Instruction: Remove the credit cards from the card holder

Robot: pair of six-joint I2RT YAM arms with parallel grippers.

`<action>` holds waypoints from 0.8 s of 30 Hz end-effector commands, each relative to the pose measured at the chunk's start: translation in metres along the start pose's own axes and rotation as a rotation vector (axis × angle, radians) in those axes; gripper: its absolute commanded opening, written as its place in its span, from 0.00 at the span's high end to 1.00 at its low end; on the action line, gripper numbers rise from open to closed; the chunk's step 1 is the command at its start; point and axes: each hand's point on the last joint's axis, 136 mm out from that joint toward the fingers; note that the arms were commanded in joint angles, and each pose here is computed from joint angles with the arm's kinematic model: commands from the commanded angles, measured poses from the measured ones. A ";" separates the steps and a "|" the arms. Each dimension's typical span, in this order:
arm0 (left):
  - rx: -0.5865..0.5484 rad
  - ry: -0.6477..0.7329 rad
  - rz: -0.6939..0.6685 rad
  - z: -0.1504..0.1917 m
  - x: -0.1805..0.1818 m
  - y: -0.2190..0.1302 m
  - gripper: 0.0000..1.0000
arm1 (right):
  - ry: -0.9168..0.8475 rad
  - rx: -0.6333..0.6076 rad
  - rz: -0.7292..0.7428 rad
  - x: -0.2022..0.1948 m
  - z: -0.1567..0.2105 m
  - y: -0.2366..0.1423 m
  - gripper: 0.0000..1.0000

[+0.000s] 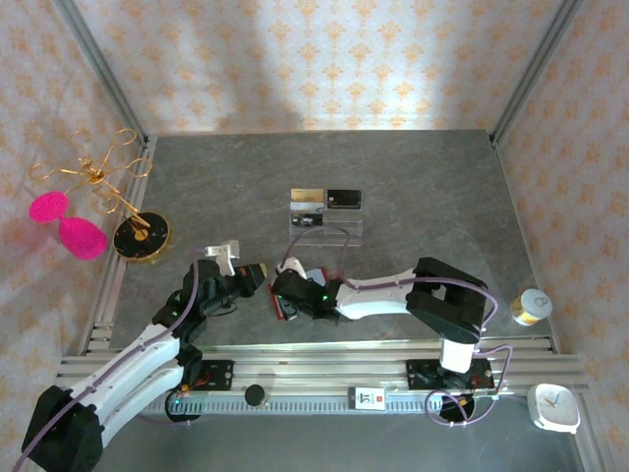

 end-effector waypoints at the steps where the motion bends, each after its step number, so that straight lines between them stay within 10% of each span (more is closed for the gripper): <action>1: 0.027 -0.017 0.030 0.011 -0.002 0.007 1.00 | 0.133 -0.086 -0.052 0.003 -0.025 -0.016 1.00; 11: 0.150 0.023 0.036 0.038 -0.010 0.037 1.00 | 0.212 -0.136 -0.100 0.001 -0.038 -0.031 0.99; 17: 0.247 0.048 0.065 0.053 -0.023 0.057 1.00 | 0.280 -0.250 -0.064 -0.022 -0.052 -0.063 0.60; 24: 0.322 0.099 0.095 0.066 -0.044 0.076 0.99 | 0.333 -0.325 0.020 -0.059 -0.049 -0.093 0.59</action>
Point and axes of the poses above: each hand's point on the last joint's axis, 136 mm out from that joint toward the fingers, its own y axis out along the fingers, its own x axis along the line the jaws close on, z = x × y, and after that the axes turned 7 degrees about y, right-handed
